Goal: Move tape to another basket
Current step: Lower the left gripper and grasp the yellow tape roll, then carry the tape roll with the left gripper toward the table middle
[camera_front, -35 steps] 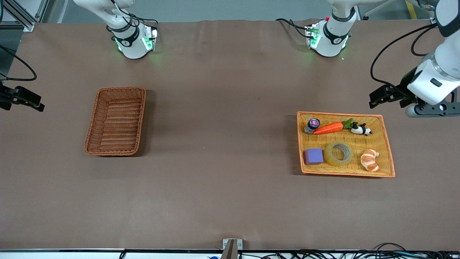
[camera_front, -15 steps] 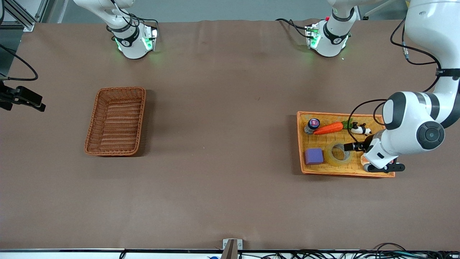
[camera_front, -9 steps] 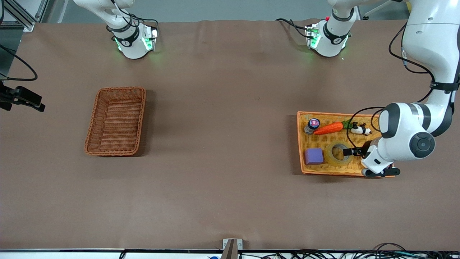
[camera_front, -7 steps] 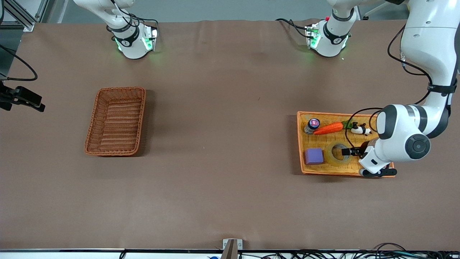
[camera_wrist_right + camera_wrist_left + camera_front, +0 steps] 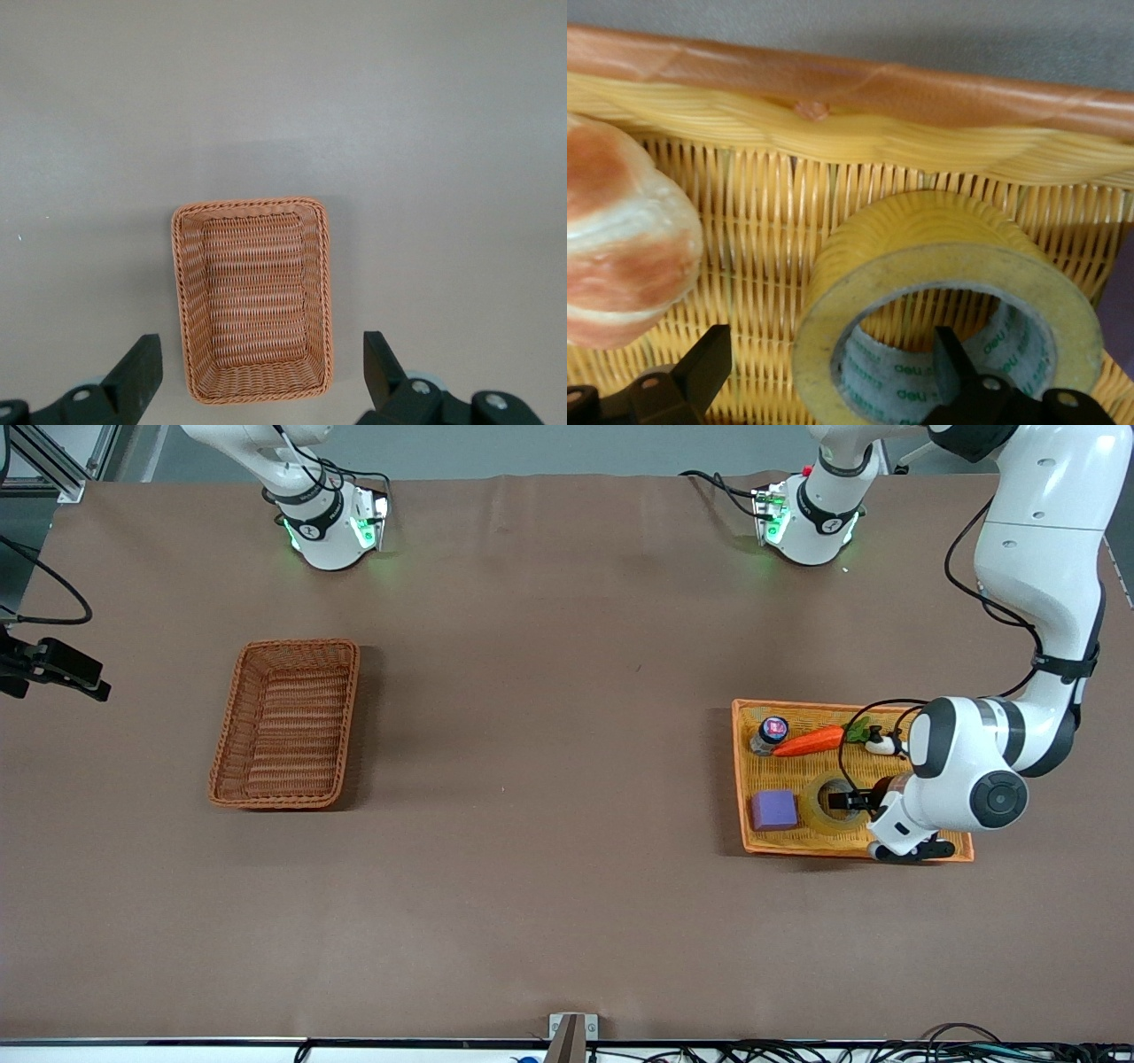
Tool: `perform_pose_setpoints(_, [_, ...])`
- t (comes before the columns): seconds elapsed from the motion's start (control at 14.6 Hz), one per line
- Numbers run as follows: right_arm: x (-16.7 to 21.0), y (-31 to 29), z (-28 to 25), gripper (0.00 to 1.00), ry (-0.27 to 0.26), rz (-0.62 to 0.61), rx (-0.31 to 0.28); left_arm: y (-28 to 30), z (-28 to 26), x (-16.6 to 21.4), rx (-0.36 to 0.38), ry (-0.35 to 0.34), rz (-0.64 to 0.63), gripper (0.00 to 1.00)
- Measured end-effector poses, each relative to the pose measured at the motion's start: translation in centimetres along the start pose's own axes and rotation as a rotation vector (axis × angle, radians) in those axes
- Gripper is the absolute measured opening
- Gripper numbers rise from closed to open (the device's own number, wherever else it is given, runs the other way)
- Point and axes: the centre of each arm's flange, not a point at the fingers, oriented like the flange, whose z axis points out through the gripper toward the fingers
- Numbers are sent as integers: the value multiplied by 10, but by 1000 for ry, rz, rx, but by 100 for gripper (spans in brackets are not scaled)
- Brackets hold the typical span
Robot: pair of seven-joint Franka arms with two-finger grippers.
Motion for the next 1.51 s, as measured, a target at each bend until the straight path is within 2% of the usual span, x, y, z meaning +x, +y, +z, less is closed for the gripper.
perform_pose_setpoints(0.07, [0, 0, 0, 100, 0, 1, 0, 1, 4, 0, 15, -2, -2, 100])
perform_pose_setpoints(0.14, [0, 1, 0, 100, 0, 1, 0, 2, 6, 0, 35, -1, 0, 93])
perform_pose_setpoints(0.27, [0, 1, 0, 100, 0, 3, 0, 1, 7, 1, 61, 3, -11, 74])
perform_pose_setpoints(0.48, [0, 2, 0, 100, 1, 3, 0, 1, 3, 3, 78, 24, -12, 40])
perform_pose_setpoints(0.62, [0, 1, 0, 100, 1, 3, -1, 4, 1, 4, 74, 34, -7, 22])
perform_pose_setpoints(0.89, [1, 2, -1, 100, 9, 3, -2, 0, -24, 11, 75, 85, -12, 22])
perform_pose_setpoints(1.1, [2, 2, -1, 100, 17, 4, -2, 2, -76, 4, 83, 124, -11, 22])
perform_pose_setpoints(1.3, [3, 3, -3, 100, 32, 5, -2, 46, -129, -19, 84, 106, 47, 22])
perform_pose_setpoints(1.51, [4, 3, -3, 100, 34, 6, -2, 116, -172, -39, 58, 131, 133, 22])
